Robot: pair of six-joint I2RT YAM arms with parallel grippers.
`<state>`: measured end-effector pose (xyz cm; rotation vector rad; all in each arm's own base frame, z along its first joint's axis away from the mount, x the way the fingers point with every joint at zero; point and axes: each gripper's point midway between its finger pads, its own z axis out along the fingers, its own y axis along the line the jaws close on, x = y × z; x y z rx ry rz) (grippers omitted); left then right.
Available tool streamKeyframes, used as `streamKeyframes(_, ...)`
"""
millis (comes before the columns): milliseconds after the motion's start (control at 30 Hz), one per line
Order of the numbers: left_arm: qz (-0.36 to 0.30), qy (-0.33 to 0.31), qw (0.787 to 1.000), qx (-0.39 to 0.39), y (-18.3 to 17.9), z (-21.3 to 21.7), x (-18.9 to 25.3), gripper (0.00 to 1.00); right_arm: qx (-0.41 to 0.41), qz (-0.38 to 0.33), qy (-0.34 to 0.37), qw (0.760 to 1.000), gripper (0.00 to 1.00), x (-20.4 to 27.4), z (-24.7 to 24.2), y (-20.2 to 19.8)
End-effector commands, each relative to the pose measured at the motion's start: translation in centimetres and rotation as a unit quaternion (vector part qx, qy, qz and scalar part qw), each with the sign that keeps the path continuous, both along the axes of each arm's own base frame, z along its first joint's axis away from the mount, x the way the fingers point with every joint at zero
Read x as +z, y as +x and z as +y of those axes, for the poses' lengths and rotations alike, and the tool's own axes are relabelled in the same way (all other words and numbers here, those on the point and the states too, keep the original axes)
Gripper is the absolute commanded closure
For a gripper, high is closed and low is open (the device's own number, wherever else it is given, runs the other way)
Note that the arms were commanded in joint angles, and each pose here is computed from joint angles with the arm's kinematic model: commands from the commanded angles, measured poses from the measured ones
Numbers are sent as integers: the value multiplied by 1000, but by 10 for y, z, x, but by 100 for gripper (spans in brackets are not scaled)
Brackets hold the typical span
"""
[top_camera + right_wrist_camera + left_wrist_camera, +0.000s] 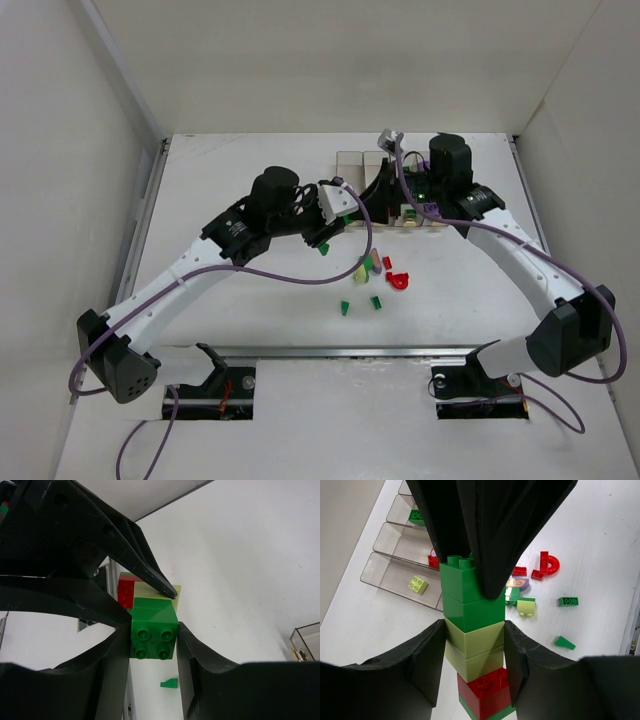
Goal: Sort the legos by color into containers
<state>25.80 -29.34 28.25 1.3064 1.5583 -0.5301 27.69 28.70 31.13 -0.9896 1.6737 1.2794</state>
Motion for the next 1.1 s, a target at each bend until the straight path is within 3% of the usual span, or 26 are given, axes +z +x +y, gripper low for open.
streamKeyframes(0,-21,-28,999,-9,-5,-3,18,100,5,-52,20,998,100,27,2,4)
streamKeyframes(200,22,-18,999,35,-4,7,-4,100,-124,-32,3,992,100,19,-38,41)
streamKeyframes(300,64,-21,996,57,-3,14,-21,100,-231,-13,-2,973,100,18,-69,71)
streamKeyframes(400,86,-29,994,66,-4,15,-25,100,-346,8,-2,938,100,16,-100,100)
streamKeyframes(533,91,-27,992,77,0,17,-28,100,-402,12,2,916,100,17,-115,111)
streamKeyframes(667,91,-27,992,77,0,17,-28,100,-513,30,-73,855,100,-38,-155,141)
streamKeyframes(700,91,-27,992,77,0,17,-28,100,-549,32,-108,828,100,-56,-172,149)
streamKeyframes(767,93,-28,993,72,-1,16,-28,100,-550,54,-184,813,100,-96,-180,161)
streamKeyframes(867,93,-23,993,71,0,16,-31,100,-517,79,-239,818,100,-134,-173,176)
streamKeyframes(1000,90,-26,993,70,1,15,-29,100,-499,90,-238,828,100,-143,-163,187)
streamKeyframes(1067,90,-26,993,70,1,15,-29,100,-512,83,-240,821,89,-142,-167,194)
